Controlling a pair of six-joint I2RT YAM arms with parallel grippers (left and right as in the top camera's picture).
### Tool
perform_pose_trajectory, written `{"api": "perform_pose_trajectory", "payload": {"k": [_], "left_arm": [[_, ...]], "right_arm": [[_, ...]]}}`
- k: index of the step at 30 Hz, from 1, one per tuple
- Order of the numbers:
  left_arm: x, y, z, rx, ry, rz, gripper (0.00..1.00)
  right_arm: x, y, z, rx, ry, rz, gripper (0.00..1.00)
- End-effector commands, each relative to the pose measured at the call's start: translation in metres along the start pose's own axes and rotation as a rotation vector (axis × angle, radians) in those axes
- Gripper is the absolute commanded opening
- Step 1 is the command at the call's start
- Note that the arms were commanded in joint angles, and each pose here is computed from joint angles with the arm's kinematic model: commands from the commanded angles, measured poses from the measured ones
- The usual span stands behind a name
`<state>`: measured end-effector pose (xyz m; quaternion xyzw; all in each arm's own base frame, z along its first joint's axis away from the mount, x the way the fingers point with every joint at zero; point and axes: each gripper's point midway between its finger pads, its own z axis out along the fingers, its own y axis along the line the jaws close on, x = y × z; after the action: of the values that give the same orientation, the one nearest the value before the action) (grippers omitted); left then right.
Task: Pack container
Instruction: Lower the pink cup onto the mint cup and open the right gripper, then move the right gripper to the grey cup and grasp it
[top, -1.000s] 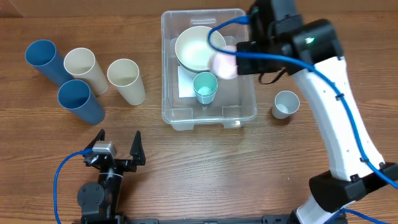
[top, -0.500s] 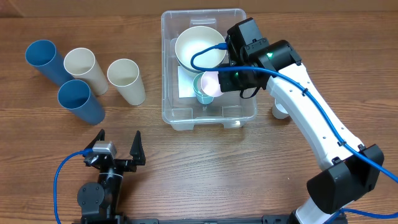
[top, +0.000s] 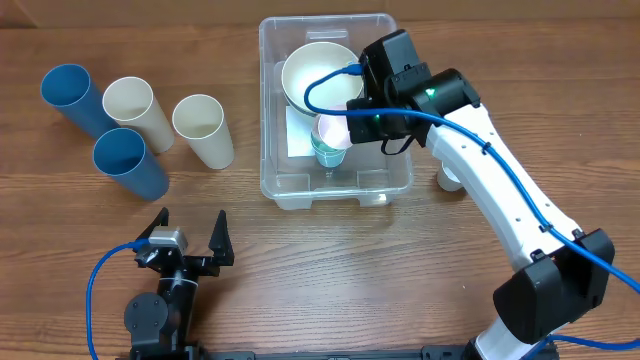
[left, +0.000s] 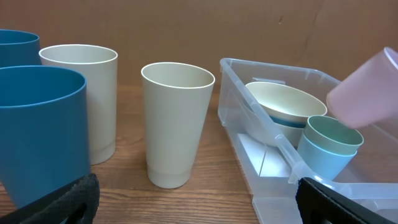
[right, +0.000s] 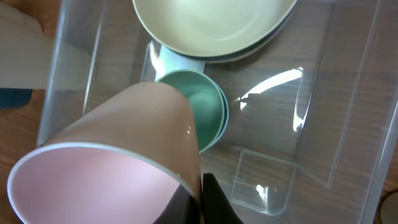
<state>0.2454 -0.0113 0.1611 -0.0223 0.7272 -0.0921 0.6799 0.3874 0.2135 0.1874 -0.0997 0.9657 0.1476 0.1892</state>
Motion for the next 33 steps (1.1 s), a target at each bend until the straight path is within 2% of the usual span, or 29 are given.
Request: {"api": "perform_pose_trajectory", "payload": {"k": [1,3,4,5,6,7,8,15,19,23,29,33], "left_arm": [[0.0,0.0,0.0,0.002,-0.004,-0.007,1.0],[0.0,0.001,0.0,0.001,-0.004,-0.007,1.0],[0.0,0.0,0.0,0.002,-0.004,-0.007,1.0],[0.0,0.0,0.0,0.002,-0.004,-0.007,1.0],[0.0,0.0,0.0,0.002,-0.004,-0.007,1.0],[0.0,0.001,0.0,0.001,-0.004,-0.006,1.0],[0.0,0.0,0.0,0.002,-0.004,-0.007,1.0],[0.0,0.0,0.0,0.002,-0.004,-0.007,1.0],[0.0,0.0,0.0,0.002,-0.004,-0.007,1.0],[0.0,0.0,0.0,0.002,-0.004,-0.007,1.0],[0.0,0.0,0.0,0.002,-0.004,-0.007,1.0],[0.0,0.0,0.0,0.002,-0.004,-0.007,1.0]], "right_arm": [[0.0,0.001,-0.002,0.001,-0.011,-0.002,0.04],[-0.001,0.002,-0.002,0.0,-0.015,-0.003,0.04],[-0.001,0.002,-0.002,-0.001,-0.016,-0.003,0.09],[-0.001,0.002,-0.002,-0.002,-0.018,-0.003,0.33],[-0.002,0.002,-0.003,-0.002,-0.02,-0.004,0.63],[-0.002,0.002,-0.003,-0.003,-0.021,-0.004,0.73],[-0.002,0.002,-0.003,-0.003,-0.021,-0.004,0.77],[-0.006,0.003,-0.006,-0.006,-0.035,-0.012,0.77],[-0.016,-0.008,-0.029,0.032,-0.049,0.017,0.81],[-0.016,-0.055,-0.06,0.168,-0.033,0.107,0.75],[0.004,-0.161,-0.094,0.278,0.016,0.446,0.75],[0.026,-0.206,-0.097,0.287,0.052,0.59,0.75]]}}
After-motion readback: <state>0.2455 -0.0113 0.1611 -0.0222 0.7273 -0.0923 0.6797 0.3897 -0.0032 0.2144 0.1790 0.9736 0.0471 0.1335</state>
